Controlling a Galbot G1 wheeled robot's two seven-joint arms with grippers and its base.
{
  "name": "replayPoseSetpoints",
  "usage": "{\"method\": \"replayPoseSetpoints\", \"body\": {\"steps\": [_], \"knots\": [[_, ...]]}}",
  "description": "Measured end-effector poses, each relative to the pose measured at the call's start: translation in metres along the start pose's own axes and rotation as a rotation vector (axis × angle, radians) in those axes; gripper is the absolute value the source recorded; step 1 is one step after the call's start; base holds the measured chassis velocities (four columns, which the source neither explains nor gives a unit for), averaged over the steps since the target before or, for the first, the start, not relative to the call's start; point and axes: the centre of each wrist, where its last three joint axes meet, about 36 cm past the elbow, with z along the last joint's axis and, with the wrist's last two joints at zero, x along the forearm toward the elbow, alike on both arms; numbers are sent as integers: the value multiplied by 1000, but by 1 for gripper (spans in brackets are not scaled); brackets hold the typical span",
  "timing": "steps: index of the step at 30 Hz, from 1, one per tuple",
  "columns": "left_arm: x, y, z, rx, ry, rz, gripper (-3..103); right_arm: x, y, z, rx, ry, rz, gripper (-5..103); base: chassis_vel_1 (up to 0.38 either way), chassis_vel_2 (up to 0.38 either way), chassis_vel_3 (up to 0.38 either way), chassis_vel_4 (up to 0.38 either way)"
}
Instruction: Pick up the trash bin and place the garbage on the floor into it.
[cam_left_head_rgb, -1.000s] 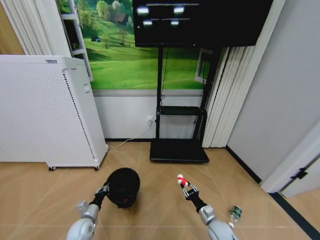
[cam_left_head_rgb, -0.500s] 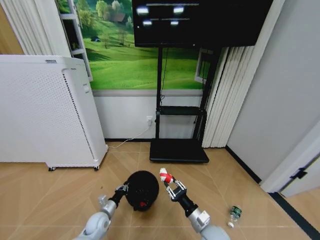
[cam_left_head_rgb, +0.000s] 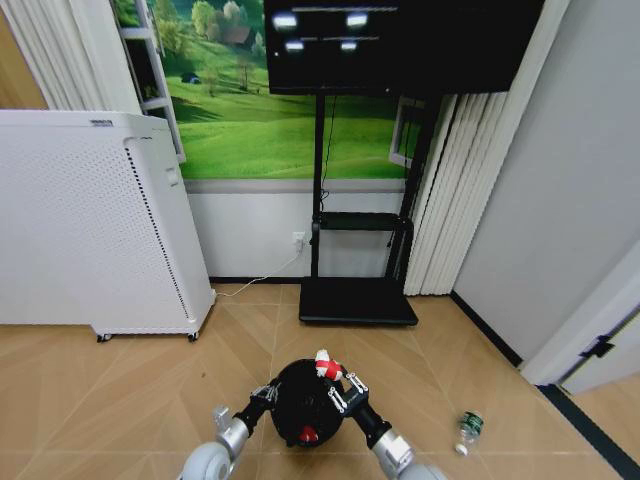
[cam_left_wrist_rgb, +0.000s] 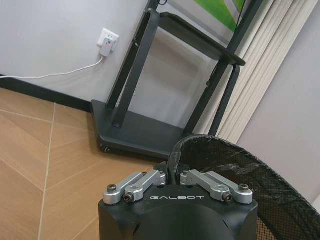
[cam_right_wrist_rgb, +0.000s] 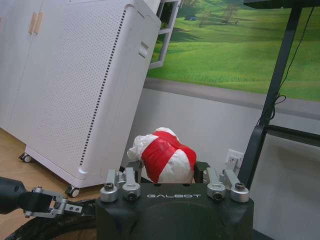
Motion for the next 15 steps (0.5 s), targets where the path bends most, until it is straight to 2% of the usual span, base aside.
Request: {"method": "replayPoseSetpoints", "body": {"steps": [3, 6, 8, 9, 11, 15], "knots": [[-1, 1, 0, 24, -13, -7, 7, 0, 1, 2, -8, 0, 3, 71, 0, 0, 0, 0], [-2, 1, 1, 29, -15, -9, 7, 0, 1, 2, -12, 0, 3, 76, 0, 0, 0, 0], [-4, 2, 2, 34, -13, -11, 7, 2, 0, 1, -11, -1, 5, 86, 0, 0, 0, 0], [-4, 2, 2, 34, -13, -11, 7, 2, 0, 1, -11, -1, 5, 86, 0, 0, 0, 0], [-7, 0, 4, 43, -15, -8, 7, 5, 1, 2, -14, 4, 6, 96, 0, 0, 0, 0], [-8, -2, 5, 52, -23, -13, 7, 5, 1, 4, -33, 8, 33, 100, 0, 0, 0, 0]]}}
